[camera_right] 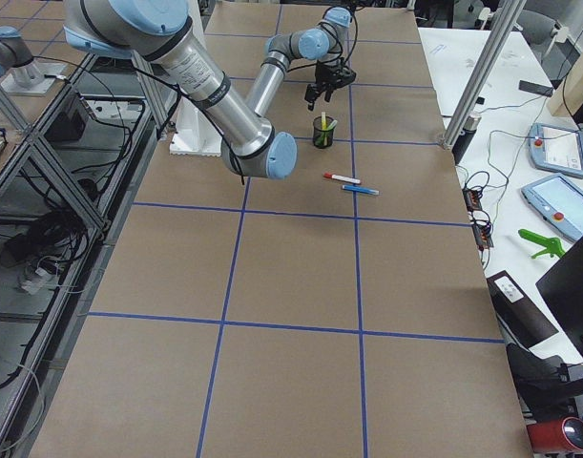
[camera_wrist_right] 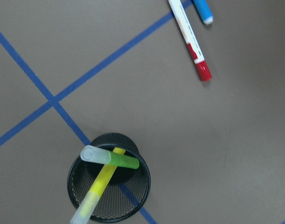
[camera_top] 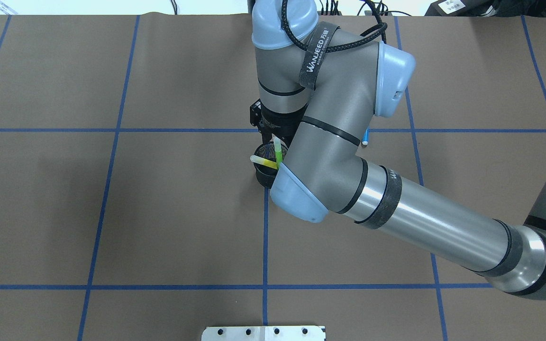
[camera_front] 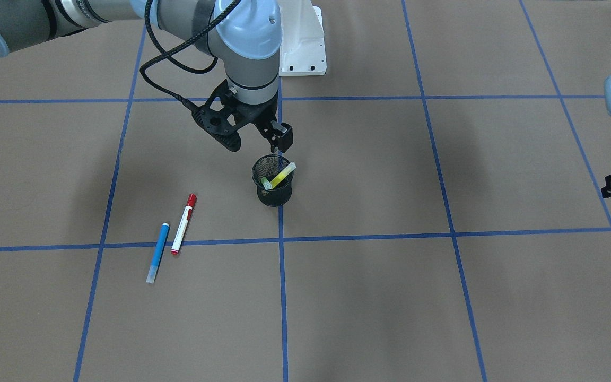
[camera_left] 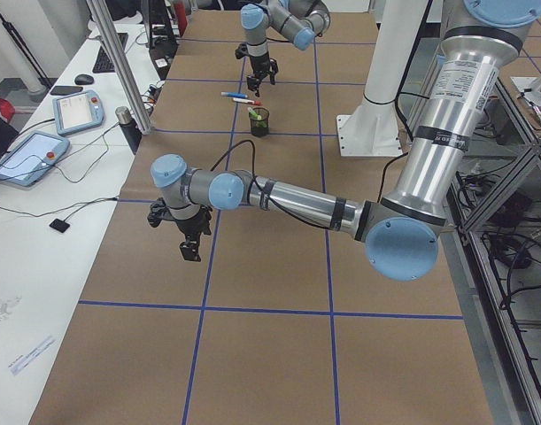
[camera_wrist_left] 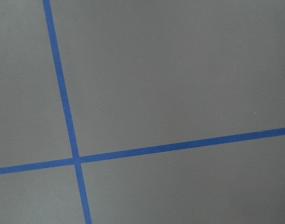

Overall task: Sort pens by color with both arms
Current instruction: 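Lower the right gripper into the cup onto the yellow highlighter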

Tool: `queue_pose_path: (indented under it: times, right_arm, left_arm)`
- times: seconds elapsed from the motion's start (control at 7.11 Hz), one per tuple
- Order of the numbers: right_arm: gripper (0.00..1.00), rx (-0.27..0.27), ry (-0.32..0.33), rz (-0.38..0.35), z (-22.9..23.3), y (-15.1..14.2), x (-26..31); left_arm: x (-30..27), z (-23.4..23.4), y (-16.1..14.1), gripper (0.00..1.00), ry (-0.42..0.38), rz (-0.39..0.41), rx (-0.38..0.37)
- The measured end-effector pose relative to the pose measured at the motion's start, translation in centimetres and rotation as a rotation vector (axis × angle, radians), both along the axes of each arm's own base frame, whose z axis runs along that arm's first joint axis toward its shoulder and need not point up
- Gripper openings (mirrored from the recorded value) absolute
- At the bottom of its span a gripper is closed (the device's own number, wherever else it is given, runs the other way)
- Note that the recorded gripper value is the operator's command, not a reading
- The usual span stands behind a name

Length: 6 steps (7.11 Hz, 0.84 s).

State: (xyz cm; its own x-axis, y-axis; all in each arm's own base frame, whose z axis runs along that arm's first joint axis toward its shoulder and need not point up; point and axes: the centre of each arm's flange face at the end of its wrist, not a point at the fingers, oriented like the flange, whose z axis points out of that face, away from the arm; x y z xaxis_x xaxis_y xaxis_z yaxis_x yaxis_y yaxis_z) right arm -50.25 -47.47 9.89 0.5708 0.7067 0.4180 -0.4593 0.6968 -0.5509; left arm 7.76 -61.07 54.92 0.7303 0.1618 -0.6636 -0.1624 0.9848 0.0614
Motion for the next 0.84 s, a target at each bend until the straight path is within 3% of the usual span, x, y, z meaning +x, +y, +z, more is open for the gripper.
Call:
queue_pose_path:
  times: [0.28, 0.42, 0.84]
  right_arm:
    - [0.99, -0.076, -0.065, 0.129, -0.3, -1.2, -0.5]
    - [0.98, -0.088, -0.085, 0.183, 0.2, -2.9, -0.5]
    - [0.91, -0.076, -0.126, 0.226, 1.9, -5.9, -1.7]
  left_arm:
    - [0.0, 0.1, 0.0, 1.00, 0.000, 0.002, 0.000]
    - [0.0, 0.2, 0.1, 1.00, 0.000, 0.004, 0.000]
    - [-0.1, 0.6, 0.3, 1.00, -0.001, 0.006, -0.003]
